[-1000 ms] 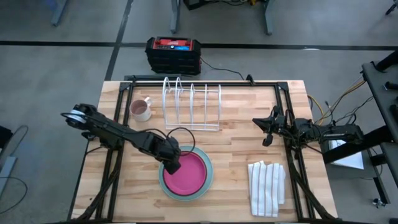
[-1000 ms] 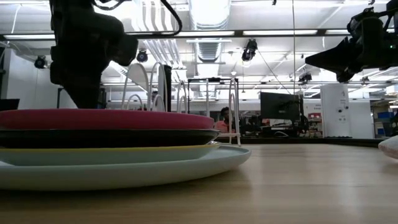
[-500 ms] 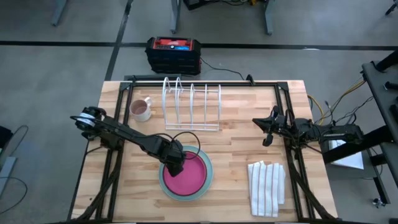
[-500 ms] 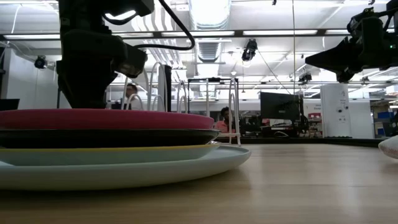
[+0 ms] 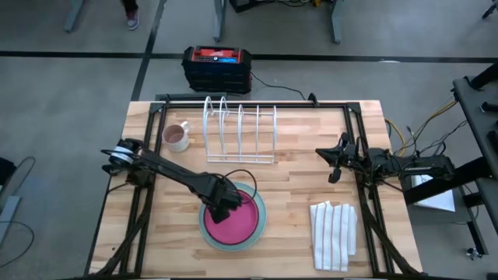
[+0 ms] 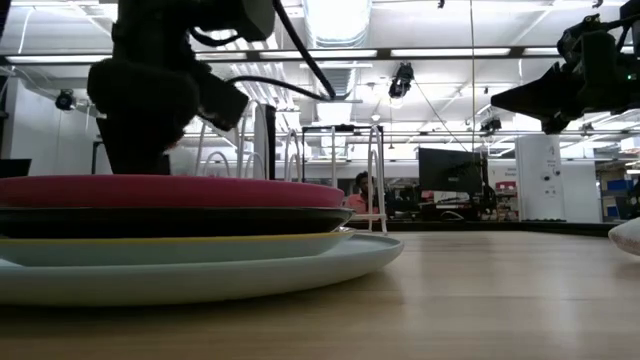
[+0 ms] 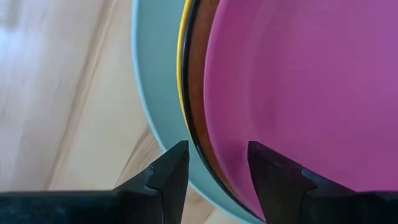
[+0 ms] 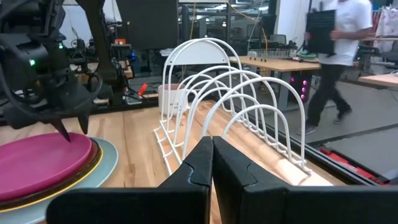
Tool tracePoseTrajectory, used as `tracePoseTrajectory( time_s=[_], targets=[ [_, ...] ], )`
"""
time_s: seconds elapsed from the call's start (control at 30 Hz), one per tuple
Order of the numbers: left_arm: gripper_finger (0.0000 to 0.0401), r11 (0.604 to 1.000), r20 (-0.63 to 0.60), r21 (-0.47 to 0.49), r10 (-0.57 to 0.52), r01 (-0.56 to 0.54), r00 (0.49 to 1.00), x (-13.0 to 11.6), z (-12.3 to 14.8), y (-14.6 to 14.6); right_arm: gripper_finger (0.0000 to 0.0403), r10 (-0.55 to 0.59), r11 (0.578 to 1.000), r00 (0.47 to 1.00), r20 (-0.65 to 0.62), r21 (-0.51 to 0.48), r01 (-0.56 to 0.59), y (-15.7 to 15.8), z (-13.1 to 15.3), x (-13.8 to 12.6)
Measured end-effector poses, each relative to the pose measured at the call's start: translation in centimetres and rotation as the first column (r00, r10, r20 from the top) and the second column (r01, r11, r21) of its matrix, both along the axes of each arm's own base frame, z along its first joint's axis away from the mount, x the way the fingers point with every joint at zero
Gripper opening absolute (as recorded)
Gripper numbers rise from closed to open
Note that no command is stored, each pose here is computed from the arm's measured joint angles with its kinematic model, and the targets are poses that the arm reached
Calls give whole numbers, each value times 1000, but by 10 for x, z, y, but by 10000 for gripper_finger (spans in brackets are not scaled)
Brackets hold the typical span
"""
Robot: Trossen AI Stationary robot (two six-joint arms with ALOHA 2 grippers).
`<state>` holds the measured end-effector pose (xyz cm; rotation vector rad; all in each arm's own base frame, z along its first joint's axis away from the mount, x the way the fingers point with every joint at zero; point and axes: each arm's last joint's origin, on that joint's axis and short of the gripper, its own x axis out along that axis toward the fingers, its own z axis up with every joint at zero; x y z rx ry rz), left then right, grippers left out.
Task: Sort dishes
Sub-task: Put the pink plate into the dish rack
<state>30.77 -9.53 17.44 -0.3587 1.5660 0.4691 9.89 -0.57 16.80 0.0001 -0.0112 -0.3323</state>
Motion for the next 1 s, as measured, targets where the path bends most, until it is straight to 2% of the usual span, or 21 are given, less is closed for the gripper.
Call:
tracePoseTrajectory(
  time_s=[0.37, 0.73, 1.0],
  targets=[
    [147, 1000, 14, 0, -1, 1, 1000, 6, 9, -2, 0, 0, 1000, 1000, 1, 0, 0, 0, 0, 0],
    [14, 1000, -6, 8, 0, 0, 1000, 4, 8, -1, 0, 0, 1000, 1000, 1, 1, 0, 0, 0, 0],
    [6, 1000, 20, 25, -16, 15, 1000, 9, 17, -2, 0, 0, 1000, 1000, 2, 2, 0, 0, 0, 0]
  ],
)
